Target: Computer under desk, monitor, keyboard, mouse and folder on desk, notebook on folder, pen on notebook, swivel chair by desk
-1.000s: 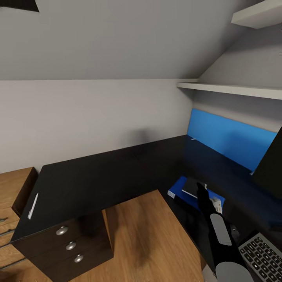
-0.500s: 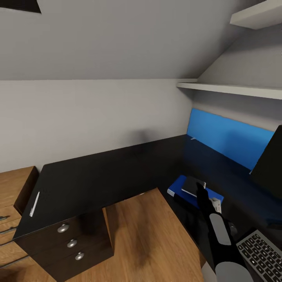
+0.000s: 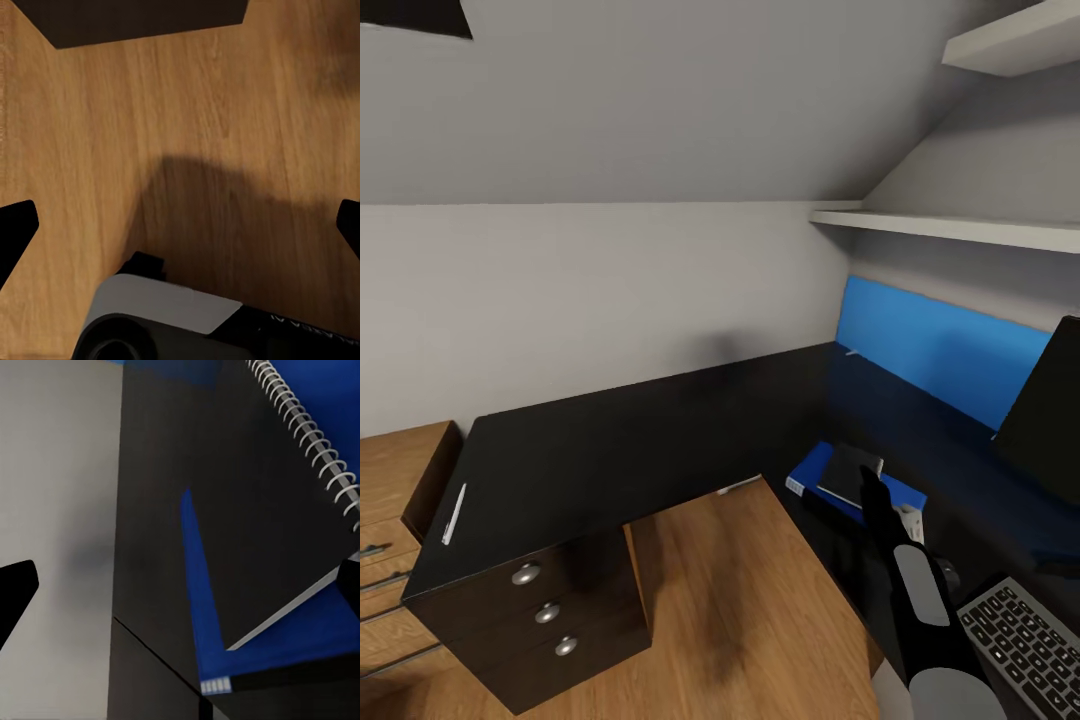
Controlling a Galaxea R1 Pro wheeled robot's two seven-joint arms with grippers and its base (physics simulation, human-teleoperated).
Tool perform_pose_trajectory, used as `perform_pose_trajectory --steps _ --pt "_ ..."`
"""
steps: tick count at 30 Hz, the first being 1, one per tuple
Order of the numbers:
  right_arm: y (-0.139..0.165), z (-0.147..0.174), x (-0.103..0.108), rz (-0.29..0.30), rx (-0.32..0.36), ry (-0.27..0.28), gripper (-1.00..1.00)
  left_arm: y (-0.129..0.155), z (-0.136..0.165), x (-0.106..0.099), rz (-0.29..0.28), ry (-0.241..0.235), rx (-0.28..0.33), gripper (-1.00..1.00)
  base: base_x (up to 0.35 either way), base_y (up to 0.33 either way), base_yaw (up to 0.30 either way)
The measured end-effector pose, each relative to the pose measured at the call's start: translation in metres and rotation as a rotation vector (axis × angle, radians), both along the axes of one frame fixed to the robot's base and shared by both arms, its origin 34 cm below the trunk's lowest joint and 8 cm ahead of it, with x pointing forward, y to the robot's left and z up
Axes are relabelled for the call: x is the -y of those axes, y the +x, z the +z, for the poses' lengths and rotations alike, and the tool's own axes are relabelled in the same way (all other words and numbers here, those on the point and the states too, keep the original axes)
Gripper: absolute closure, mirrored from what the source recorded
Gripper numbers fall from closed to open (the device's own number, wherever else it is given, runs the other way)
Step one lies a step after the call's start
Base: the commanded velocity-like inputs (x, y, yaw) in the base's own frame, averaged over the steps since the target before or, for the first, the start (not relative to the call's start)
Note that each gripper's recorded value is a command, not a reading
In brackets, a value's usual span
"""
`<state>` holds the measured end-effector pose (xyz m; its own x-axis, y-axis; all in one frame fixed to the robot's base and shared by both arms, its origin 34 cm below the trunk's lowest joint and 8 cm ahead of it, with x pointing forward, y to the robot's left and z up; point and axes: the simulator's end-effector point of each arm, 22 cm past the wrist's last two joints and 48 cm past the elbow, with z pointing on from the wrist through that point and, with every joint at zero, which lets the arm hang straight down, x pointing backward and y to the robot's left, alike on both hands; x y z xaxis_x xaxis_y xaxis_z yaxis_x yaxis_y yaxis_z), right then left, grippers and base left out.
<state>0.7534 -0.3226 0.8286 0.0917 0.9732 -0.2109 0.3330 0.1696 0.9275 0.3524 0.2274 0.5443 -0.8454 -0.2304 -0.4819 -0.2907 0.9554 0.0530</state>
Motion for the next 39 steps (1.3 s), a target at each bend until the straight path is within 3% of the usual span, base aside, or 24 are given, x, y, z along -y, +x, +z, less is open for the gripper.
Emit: perform_pose_trajectory --steps 13,15,16,17,26,30,36,37,38,39 --pt "0.001 0.001 -0.005 0.013 0.0 -0.01 -1.0 0.005 0.0 -0.014 0.054 0.007 0.004 -1.0 0.0 0.0 0.0" --pt "0.003 0.005 -0.011 0.031 -0.003 -0.029 -1.0 0.006 0.004 -0.018 0.068 0.009 0.005 -1.0 0.0 0.0 0.0" --pt "0.006 0.007 -0.024 0.079 -0.016 -0.099 -1.0 0.008 0.005 -0.028 0.101 0.016 0.004 -1.0 0.0 0.0 0.0" --pt "0.006 0.009 -0.028 0.094 -0.022 -0.127 -1.0 0.006 0.005 -0.032 0.11 0.021 0.0 -1.0 0.0 0.0 0.0" --pt "0.007 0.023 -0.039 0.138 -0.035 -0.204 -1.0 0.001 0.016 -0.038 0.122 0.033 -0.013 -1.0 0.0 0.0 0.0" --pt "0.01 0.028 -0.059 0.202 -0.052 -0.279 -1.0 0.0 0.022 -0.038 0.122 0.033 -0.016 -1.0 0.0 0.0 0.0" --pt "0.007 0.026 -0.092 0.304 -0.146 -0.473 -1.0 -0.001 0.03 -0.038 0.122 0.033 -0.018 -1.0 0.0 0.0 0.0" --pt "0.005 0.023 -0.098 0.323 -0.181 -0.528 -1.0 -0.001 0.032 -0.038 0.122 0.033 -0.018 -1.0 0.0 0.0 0.0" --pt "-0.005 0.012 -0.103 0.323 -0.294 -0.632 -1.0 -0.001 0.033 -0.038 0.121 0.032 -0.019 -1.0 0.0 0.0 0.0" --pt "-0.008 0.011 -0.103 0.317 -0.323 -0.653 -1.0 -0.001 0.034 -0.037 0.121 0.031 -0.019 -1.0 0.0 0.0 0.0"
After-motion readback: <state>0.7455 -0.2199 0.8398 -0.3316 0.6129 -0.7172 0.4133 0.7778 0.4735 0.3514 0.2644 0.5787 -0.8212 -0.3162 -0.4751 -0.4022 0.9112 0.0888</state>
